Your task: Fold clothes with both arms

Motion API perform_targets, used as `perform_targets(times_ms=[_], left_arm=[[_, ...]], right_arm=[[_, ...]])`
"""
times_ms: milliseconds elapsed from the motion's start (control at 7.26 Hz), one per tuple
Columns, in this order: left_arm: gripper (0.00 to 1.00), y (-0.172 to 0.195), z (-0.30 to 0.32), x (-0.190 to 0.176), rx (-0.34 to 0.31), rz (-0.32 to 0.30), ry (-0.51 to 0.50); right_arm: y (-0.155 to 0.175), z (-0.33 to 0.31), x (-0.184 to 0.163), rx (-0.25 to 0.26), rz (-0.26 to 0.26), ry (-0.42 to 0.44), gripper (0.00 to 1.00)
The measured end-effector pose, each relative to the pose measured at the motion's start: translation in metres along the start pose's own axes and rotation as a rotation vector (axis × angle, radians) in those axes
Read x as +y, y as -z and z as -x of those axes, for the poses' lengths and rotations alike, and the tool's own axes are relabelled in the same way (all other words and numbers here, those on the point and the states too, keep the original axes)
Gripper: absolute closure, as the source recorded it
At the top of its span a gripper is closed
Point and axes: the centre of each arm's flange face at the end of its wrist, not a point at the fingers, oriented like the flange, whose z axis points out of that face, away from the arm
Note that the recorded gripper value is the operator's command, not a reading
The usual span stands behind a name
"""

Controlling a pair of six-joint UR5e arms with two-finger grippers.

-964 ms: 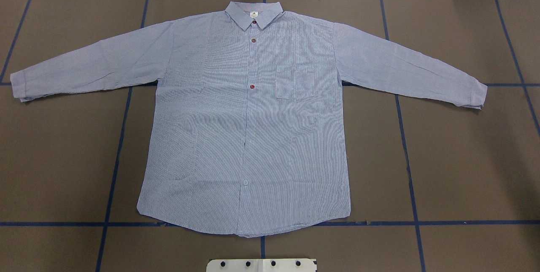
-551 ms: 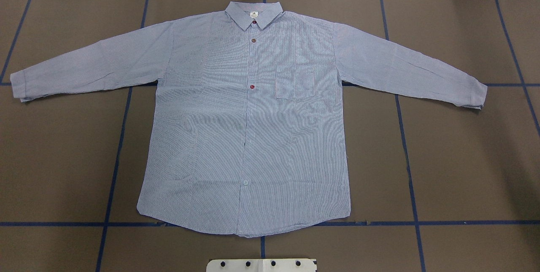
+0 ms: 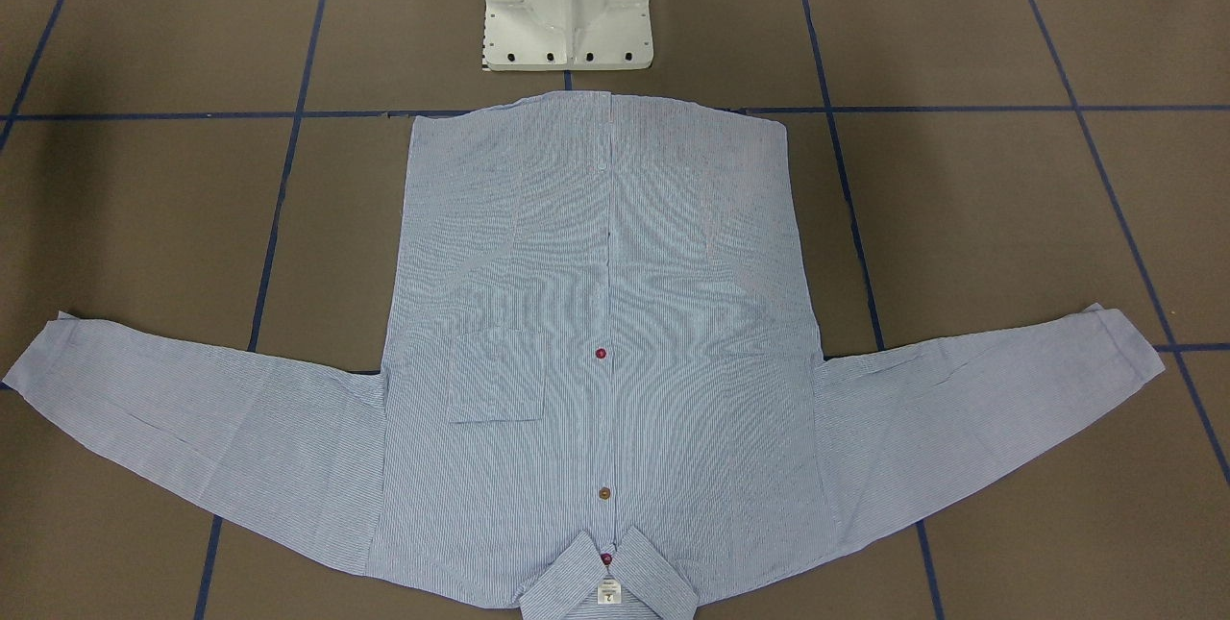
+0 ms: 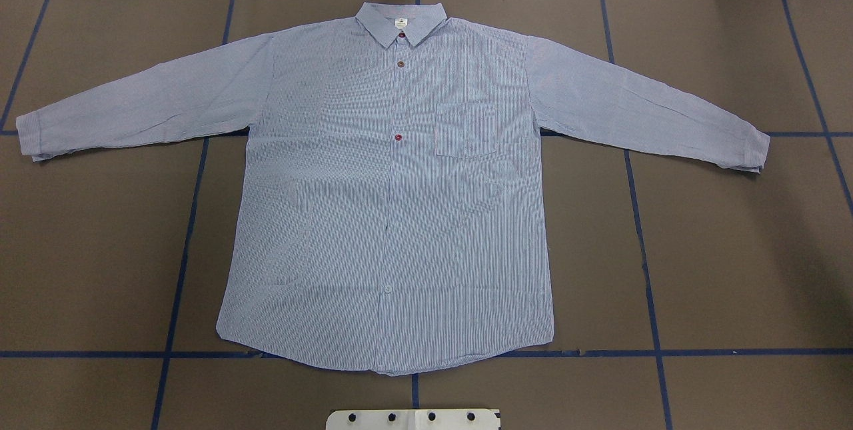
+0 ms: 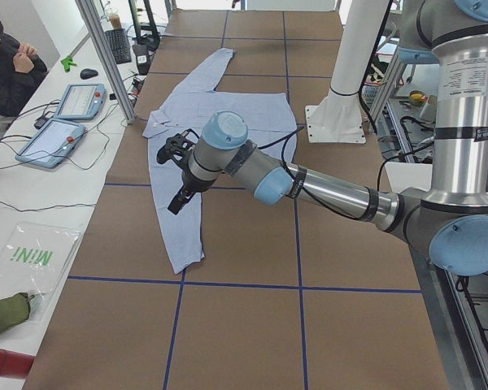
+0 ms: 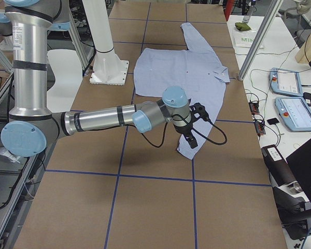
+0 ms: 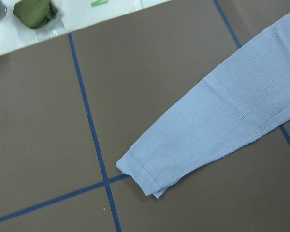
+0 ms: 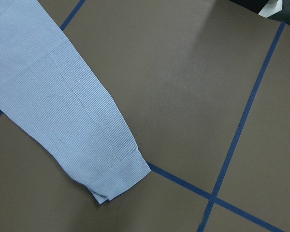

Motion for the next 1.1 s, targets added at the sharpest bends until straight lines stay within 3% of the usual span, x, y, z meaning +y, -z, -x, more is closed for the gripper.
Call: perform_targets(times_ms=[276,413,551,689,1102], left_arm=[[0.0,-0.004,0.004,0.003,0.001,-0.016,-0.015],[0.0,-0.004,0.004,0.003,0.001,-0.017,-0.017],[0.0,-0.004,0.004,0.003,0.001,-0.018,-0.018],[0.0,-0.004,0.004,0.003,0.001,-0.019,-0.019],[0.0,-0.004,0.004,0.003,0.002,-0.018,-0.022]], right_arm=[[-0.068,0.036,-0.016,0.045,-0.066,-0.139,0.0],[-0.107,0.05,-0.01,0.028,-0.122,-0.198,0.01],[-0.131,0.055,0.003,-0.005,-0.168,-0.252,0.13],[-0.142,0.055,0.019,-0.021,-0.192,-0.293,0.16],[-0.163,0.062,0.049,0.006,-0.197,-0.33,0.19]])
